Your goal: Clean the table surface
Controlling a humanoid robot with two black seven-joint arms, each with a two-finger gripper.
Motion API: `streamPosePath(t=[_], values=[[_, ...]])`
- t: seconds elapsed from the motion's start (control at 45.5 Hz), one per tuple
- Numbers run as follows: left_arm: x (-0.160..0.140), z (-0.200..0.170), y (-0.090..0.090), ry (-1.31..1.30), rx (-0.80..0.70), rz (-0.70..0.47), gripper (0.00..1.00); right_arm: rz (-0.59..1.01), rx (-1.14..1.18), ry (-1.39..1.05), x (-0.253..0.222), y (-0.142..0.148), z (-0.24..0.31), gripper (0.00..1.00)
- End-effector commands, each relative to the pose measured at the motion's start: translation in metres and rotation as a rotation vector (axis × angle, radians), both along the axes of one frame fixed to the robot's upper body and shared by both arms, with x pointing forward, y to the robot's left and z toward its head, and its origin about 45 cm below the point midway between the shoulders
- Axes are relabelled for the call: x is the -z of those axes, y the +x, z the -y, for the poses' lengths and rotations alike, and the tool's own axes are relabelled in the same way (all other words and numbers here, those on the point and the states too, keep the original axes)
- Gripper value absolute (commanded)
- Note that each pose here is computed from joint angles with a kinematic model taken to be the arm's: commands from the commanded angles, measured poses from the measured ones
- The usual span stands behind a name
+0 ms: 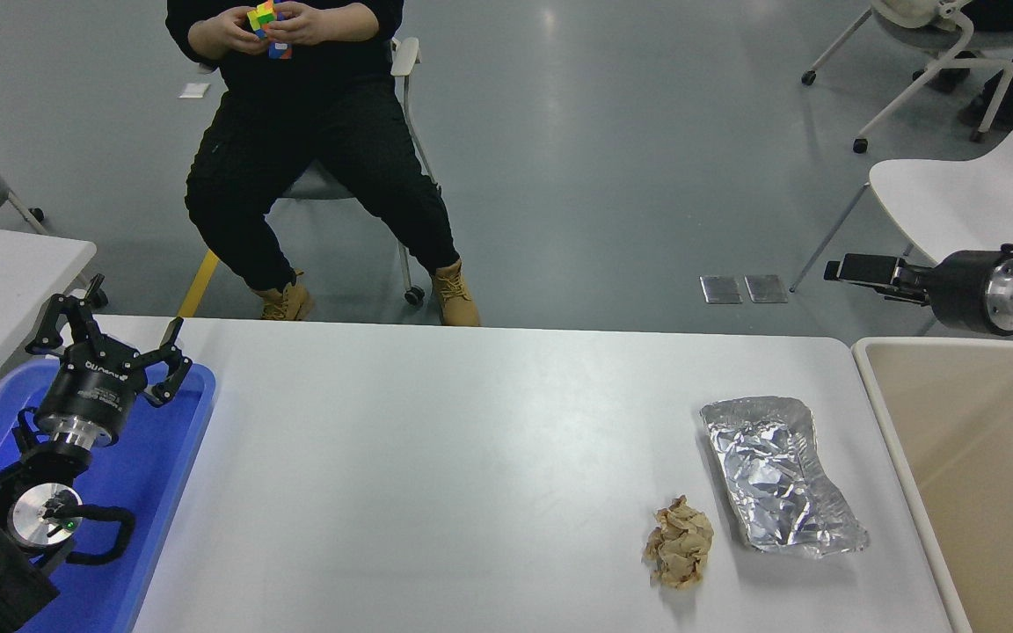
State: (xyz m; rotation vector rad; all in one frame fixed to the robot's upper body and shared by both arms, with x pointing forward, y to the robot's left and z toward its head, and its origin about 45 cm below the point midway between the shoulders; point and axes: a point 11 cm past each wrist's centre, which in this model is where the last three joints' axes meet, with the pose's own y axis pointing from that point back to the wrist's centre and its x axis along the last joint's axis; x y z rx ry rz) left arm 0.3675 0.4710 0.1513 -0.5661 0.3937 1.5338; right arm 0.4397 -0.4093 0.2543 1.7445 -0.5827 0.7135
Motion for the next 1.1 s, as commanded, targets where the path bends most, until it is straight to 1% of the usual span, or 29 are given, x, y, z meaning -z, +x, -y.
streamPosePath(t=[0.0, 0.264, 0.418, 0.637, 0.967, 1.077], values=[[0.0, 0.0, 0.0, 0.0, 0.0, 0.0, 1.0, -0.125, -0.163, -0.185, 0.032, -0.012, -0.016, 0.99], [0.0, 0.0, 0.0, 0.0, 0.0, 0.0, 1.0, -0.218, -0.229, -0.158, 0.091, -0.032, -0.048, 0.99], [0.0, 0.0, 0.0, 0.0, 0.0, 0.0, 1.0, -0.227, -0.204, -0.168, 0.115, -0.045, -0.034, 0.99], [0.0, 0.0, 0.0, 0.0, 0.0, 0.0, 1.0, -0.208, -0.17, -0.193, 0.13, -0.054, -0.015, 0.98], [0.0, 0.0, 0.0, 0.0, 0.001, -0.001, 1.0, -0.257, -0.166, -0.167, 0.159, -0.08, -0.013, 0.98], [0.0, 0.0, 0.0, 0.0, 0.0, 0.0, 1.0, -0.259, -0.17, -0.164, 0.163, -0.083, -0.015, 0.98]])
